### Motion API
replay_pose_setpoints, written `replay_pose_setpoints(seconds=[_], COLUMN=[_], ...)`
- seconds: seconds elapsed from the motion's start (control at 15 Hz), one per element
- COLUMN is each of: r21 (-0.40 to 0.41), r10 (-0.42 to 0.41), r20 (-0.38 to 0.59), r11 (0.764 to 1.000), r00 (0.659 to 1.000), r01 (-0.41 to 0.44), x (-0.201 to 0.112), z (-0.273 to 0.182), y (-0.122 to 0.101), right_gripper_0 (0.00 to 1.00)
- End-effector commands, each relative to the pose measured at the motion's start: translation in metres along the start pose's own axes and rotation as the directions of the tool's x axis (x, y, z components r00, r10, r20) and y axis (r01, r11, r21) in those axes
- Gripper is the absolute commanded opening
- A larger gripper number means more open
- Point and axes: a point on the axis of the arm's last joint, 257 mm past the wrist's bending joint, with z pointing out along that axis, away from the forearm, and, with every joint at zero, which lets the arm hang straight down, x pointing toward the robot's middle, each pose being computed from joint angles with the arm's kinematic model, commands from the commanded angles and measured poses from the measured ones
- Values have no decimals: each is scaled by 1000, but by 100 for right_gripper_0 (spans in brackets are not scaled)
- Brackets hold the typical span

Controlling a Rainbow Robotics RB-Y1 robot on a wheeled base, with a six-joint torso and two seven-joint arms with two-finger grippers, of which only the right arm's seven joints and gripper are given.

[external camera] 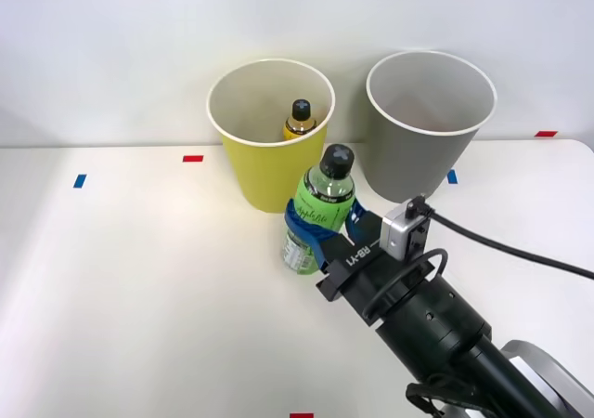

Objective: Put cans in the gray bin, plastic bottles in the light green bin

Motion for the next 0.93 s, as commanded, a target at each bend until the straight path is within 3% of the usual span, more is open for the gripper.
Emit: replay_pose_setpoints(seconds=[0.07,0.27,0.53,0.73,0.93], r21=[-35,-44,-13,-13,-26], r10=[46,59,71,100,87], r20=[84,129,112,89,150], r11=[998,998,997,995,996], r00=[995,990,991,991,985], r01=[-43,-54,-70,-99,-84], x=[-40,-76,-110,-111,-102], z=[17,51,98,131,185], y=[5,4,2,4,-5], right_gripper_0=[10,9,9,9,10])
